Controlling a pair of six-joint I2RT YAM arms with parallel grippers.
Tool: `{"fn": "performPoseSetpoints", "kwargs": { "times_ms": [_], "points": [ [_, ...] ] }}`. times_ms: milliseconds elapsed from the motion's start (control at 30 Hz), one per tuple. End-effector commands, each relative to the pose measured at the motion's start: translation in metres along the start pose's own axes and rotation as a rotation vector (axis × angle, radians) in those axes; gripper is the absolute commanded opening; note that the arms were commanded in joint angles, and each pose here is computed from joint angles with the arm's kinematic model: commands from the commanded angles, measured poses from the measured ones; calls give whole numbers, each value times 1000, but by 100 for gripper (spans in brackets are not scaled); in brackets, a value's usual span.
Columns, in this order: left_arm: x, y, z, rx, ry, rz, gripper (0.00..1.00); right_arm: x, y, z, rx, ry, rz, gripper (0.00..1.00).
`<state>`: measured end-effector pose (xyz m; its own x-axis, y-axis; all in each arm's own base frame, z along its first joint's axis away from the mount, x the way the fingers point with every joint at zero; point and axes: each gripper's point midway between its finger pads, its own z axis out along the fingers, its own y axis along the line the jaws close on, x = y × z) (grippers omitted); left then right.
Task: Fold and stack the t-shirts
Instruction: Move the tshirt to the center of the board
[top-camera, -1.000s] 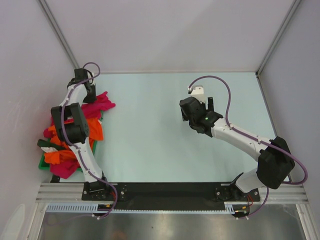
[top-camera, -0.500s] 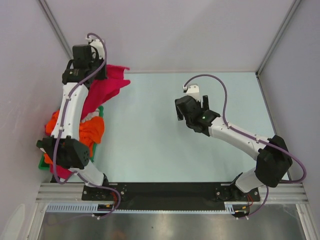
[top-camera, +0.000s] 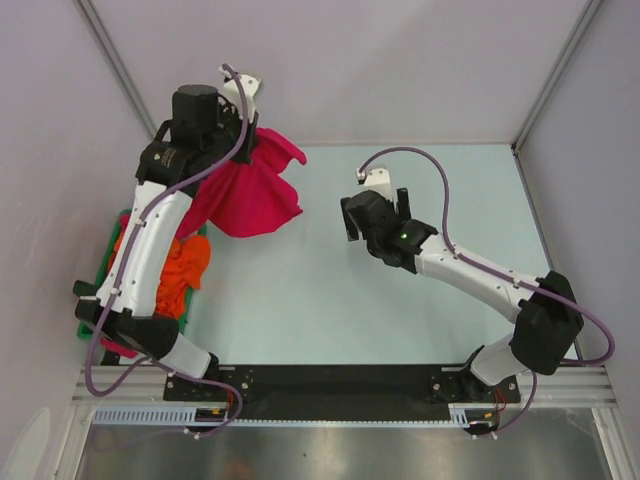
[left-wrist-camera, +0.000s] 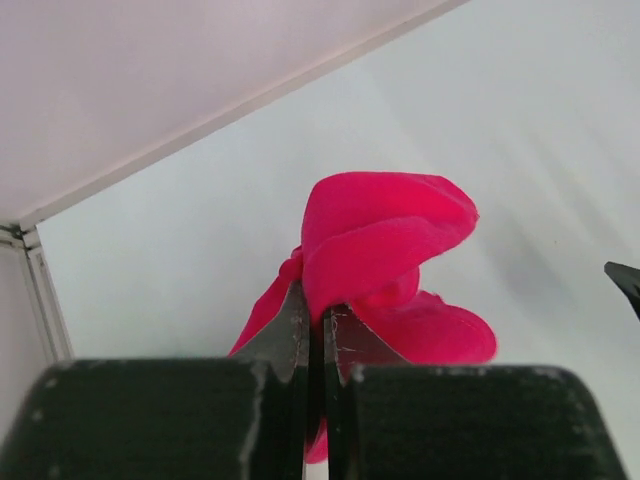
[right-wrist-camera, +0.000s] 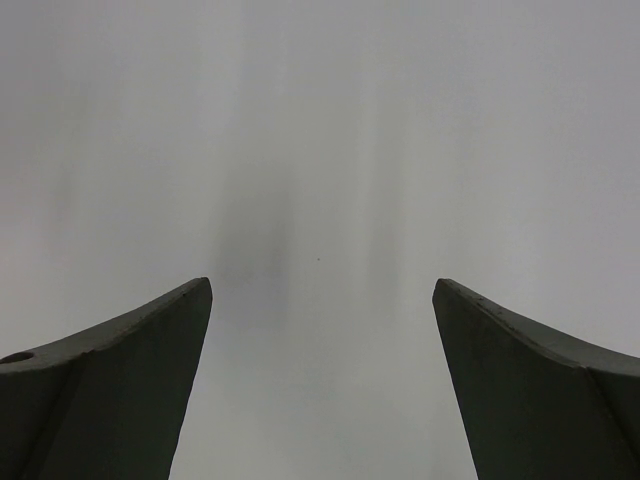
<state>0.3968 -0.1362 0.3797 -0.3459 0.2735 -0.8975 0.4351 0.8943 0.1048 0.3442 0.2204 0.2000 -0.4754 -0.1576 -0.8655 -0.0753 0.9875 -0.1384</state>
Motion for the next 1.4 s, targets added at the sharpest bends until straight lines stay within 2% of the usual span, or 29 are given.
{"fn": "performPoseSetpoints", "kwargs": {
  "times_ms": [0, 67, 100, 233, 533, 667, 833, 967, 1100, 1133, 1200, 1233, 1267, 1300, 1367],
  "points": [
    [-83, 16, -47, -75, -234, 75, 0, -24, -6, -20, 4, -54, 40, 100],
    [-101, 22, -59, -105, -274, 94, 0, -23, -9, -22, 14, -53, 41, 100],
    [-122, 25, -78, -123, -336, 106, 0, -23, -12, -25, 17, -55, 48, 100],
    [-149, 28, -108, -153, -449, 128, 0, -20, -16, -29, 20, -60, 73, 100],
    [-180, 19, -147, -136, -604, 118, 0, -17, -26, -36, 42, -67, 93, 100],
    [-183, -14, -153, -42, -628, 132, 0, -29, -38, -43, 72, -105, 98, 100],
    [-164, -58, -121, 73, -546, 151, 0, -46, -50, -53, 85, -151, 115, 100],
    [-110, -100, -59, 187, -362, 187, 0, -71, -70, -72, 114, -210, 155, 100],
    [-53, -118, 4, 231, -176, 193, 0, -94, -89, -95, 106, -280, 196, 100],
    [-40, -119, 19, 225, -132, 198, 2, -96, -91, -97, 106, -285, 189, 100],
    [-11, -116, 51, 182, -35, 202, 24, -97, -94, -99, 112, -286, 180, 100],
    [-4, -109, 57, 143, -11, 188, 29, -96, -95, -99, 121, -282, 174, 100],
    [4, -101, 65, 125, 5, 171, 37, -93, -96, -99, 125, -269, 159, 100],
    [6, -96, 67, 115, 2, 147, 56, -92, -97, -98, 132, -263, 154, 100],
    [9, -75, 67, 73, -13, 88, 67, -89, -96, -97, 136, -253, 143, 100]
  ]
}}
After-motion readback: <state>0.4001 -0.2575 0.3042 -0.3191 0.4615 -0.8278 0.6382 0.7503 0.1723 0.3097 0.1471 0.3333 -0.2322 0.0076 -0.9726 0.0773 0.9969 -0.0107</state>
